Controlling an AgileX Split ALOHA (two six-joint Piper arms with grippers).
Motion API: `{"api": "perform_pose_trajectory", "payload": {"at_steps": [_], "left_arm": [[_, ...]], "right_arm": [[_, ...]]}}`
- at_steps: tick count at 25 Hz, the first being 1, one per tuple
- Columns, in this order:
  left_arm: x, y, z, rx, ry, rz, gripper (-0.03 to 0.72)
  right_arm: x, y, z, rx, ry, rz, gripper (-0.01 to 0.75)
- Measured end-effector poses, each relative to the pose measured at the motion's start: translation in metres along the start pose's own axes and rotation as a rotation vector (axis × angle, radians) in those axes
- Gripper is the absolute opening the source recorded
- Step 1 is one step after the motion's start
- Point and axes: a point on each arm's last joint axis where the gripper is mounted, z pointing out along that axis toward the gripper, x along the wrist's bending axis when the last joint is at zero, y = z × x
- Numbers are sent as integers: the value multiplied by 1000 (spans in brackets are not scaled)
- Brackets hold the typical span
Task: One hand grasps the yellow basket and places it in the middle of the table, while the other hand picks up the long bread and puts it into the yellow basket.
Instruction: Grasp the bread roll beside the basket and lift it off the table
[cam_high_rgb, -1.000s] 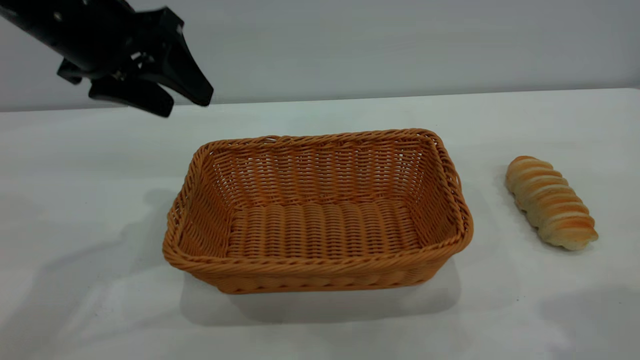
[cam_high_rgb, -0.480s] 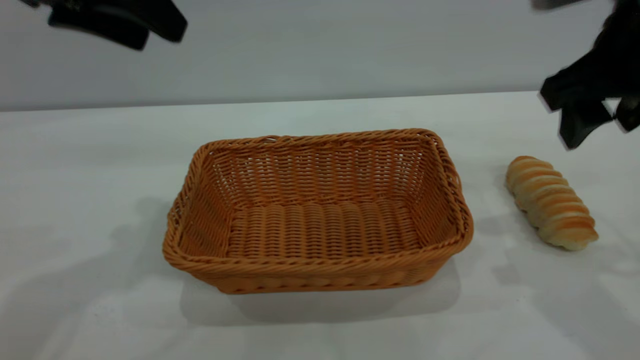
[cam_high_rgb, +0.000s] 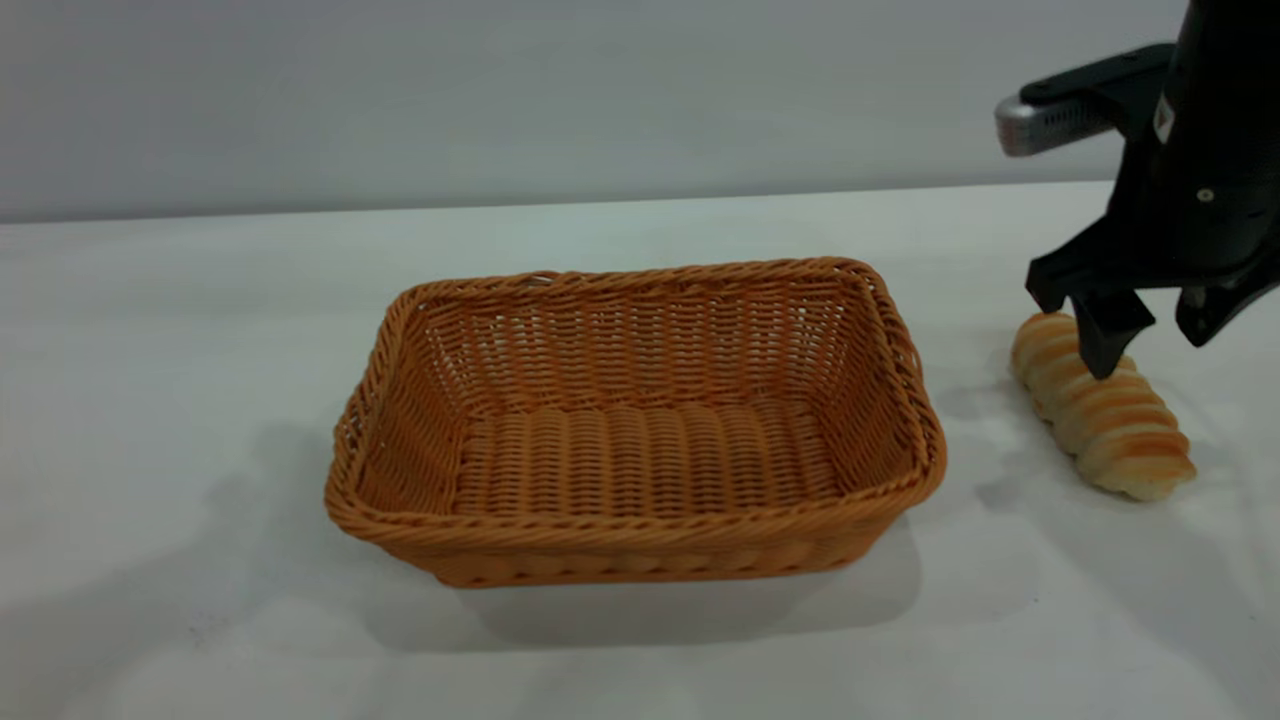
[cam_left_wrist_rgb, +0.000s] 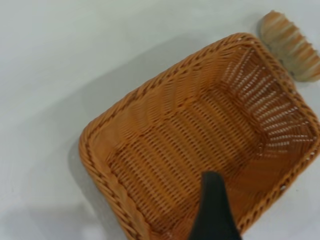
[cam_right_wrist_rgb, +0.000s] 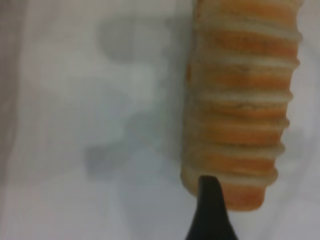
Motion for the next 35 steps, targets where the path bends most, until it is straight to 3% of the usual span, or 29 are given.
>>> {"api": "perform_pose_trajectory", "payload": {"at_steps": [11, 23, 27, 29, 31, 35], "left_arm": [[-17, 0, -26, -27, -19, 46, 584], [-19, -4, -26, 0, -38, 27, 584], [-19, -4, -26, 2, -39, 26, 584], [-19, -4, -26, 4, -41, 26, 584], [-19, -4, -26, 5, -42, 26, 584], [-18, -5, -26, 14, -31, 42, 584]], "right_arm": [[2, 15, 44, 41, -8, -16, 591], [-6, 14, 74, 89, -20, -8, 565], [-5, 14, 75, 93, -20, -7, 387], [-6, 14, 75, 101, -25, -8, 198], [-7, 14, 74, 107, -32, -23, 82], [-9, 12, 73, 131, -49, -40, 63]]}}
